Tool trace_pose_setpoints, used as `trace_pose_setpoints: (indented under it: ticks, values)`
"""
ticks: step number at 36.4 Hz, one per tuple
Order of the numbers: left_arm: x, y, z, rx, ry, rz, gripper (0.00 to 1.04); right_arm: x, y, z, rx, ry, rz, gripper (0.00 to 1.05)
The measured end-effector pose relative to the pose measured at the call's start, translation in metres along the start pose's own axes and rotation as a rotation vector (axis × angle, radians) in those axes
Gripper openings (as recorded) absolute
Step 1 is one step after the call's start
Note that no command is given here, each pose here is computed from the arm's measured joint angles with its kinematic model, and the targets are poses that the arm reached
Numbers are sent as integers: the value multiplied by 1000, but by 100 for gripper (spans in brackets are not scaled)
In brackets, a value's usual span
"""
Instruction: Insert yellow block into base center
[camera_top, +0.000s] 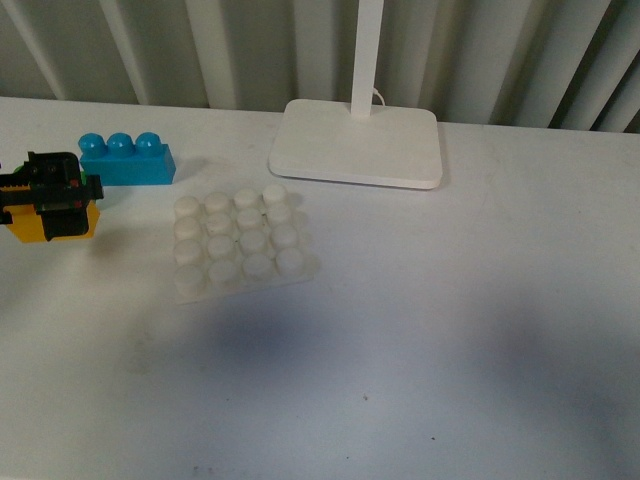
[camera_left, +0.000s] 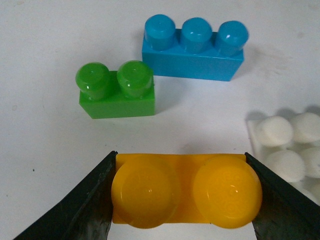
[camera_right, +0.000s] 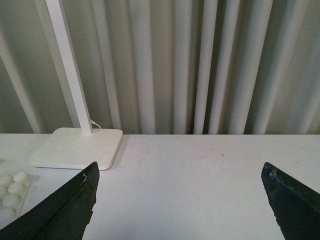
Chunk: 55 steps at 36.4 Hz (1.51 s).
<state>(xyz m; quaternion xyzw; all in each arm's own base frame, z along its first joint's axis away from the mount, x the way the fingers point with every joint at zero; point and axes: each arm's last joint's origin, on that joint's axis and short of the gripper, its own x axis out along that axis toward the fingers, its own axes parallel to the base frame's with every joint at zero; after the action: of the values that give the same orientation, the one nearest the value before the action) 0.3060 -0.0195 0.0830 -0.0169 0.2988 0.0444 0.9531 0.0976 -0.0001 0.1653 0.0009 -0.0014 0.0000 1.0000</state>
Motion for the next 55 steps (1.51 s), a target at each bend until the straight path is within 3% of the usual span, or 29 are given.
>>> trace_pose_setpoints:
  ticks: [16,29,55]
  values:
    - [-32,-85,0,-40,5,-48,65,0,0,0,0,0,0,95]
    - [-29,-126,-14,-3,40,-89,65,0,0,0,0,0,0,95]
    - [0,-145,-13,9,50,-55,65,0,0,0,0,0,0,95]
